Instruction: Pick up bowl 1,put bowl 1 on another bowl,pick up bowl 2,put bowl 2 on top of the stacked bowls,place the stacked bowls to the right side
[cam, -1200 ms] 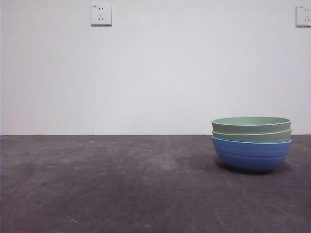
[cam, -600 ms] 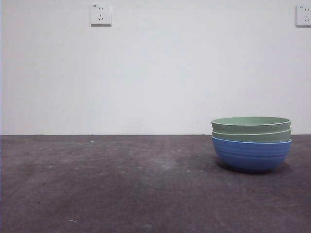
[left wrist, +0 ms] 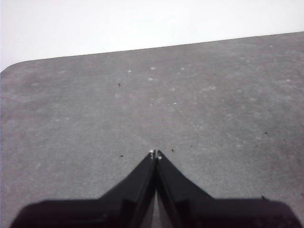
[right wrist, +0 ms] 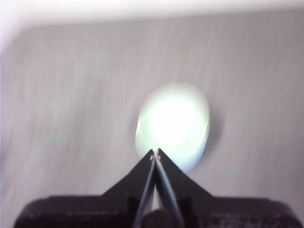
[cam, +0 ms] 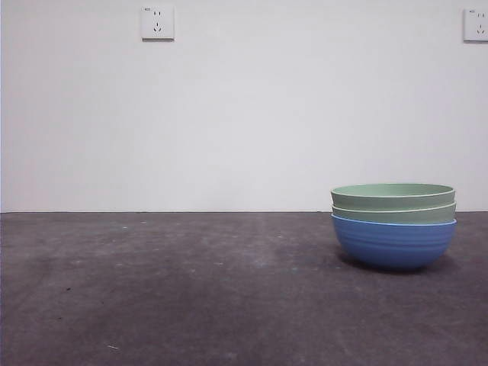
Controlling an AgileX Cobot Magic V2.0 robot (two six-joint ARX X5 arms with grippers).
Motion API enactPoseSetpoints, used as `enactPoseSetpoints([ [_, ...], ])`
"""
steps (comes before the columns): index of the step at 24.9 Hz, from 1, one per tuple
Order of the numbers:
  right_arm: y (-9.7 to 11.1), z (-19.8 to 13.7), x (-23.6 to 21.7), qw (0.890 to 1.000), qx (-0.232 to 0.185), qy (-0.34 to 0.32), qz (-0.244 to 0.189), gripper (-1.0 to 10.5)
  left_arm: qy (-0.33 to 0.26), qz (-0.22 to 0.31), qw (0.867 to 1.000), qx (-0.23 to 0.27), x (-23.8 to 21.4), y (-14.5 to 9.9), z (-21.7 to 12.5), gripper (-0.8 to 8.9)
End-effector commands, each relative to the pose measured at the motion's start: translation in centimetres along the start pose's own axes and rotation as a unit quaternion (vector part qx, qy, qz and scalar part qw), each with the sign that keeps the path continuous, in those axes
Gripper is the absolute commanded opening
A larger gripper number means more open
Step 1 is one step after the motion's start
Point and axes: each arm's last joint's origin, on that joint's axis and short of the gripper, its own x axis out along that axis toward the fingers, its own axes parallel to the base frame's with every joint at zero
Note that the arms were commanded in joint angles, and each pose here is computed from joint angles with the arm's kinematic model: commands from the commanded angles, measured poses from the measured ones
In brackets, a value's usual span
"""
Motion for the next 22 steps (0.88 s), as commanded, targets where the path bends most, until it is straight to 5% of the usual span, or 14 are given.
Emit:
enactPoseSetpoints([
  [1, -0.7, -1.6, 0.1, 0.998, -0.030, -0.047, -0.029, 0.0, 0.006, 0.002, 1.000, -0.006, 0.1, 0.0, -0.5, -0.03],
  [4, -1.7, -5.2, 1.8, 0.990, -0.058, -0.118, -0.053, 0.0, 0.006, 0.002, 1.000, -0.006, 0.1, 0.0, -0.5, -0.03],
  [8, -2.6, -9.2, 4.3, 0.980, -0.032, -0.188, -0.057, 0.0, 0.006, 0.002, 1.000, -0.006, 0.1, 0.0, -0.5, -0.03],
  [22, -4.3, -18.9, 9.8, 0.982, 0.027, -0.179, -0.047, 0.0, 0.006, 0.002, 1.000, -0.006, 0.1, 0.0, -0.5, -0.03],
])
